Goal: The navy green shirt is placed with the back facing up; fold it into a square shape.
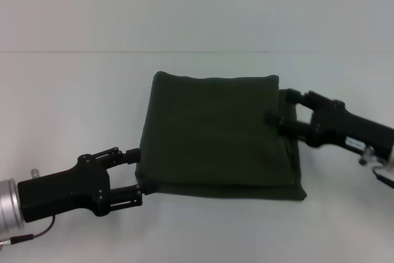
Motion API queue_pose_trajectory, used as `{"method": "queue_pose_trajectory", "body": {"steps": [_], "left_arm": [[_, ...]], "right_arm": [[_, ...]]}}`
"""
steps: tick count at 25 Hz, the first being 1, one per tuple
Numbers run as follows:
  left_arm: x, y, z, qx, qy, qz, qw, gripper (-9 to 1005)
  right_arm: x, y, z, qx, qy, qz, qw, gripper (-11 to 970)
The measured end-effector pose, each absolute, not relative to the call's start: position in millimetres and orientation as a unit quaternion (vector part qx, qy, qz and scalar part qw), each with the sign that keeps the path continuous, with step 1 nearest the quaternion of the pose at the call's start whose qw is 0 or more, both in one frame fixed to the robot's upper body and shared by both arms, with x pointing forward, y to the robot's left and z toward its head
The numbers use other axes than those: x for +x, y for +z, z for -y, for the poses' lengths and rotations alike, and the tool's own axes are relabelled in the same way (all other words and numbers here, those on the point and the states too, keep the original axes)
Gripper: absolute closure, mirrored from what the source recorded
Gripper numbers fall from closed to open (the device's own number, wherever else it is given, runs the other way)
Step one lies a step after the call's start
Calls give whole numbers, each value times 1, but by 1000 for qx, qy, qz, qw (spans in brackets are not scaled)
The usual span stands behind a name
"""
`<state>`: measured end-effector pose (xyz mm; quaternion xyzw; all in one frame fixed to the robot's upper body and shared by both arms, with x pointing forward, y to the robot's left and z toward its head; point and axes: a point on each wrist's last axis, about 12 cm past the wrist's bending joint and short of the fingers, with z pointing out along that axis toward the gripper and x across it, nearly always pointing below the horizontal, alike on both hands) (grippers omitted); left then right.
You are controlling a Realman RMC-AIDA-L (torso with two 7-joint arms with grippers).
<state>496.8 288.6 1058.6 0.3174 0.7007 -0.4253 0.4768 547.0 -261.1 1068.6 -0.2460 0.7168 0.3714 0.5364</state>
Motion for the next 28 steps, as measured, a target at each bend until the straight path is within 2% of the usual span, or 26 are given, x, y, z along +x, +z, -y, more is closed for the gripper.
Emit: {"method": "queue_pose_trajectory", "body": {"steps": [5, 11, 28], "left_arm": [[499, 1050, -292, 331, -380, -722, 474, 189], [496, 1037, -291, 351, -340, -735, 470, 189], [487, 1022, -285, 341, -313, -744, 482, 189]], "right_arm": [[505, 1047, 280, -278, 341, -701, 561, 48], [472, 1009, 289, -274, 291, -727, 558, 47], [467, 998, 288, -283, 260, -735, 558, 47]]}}
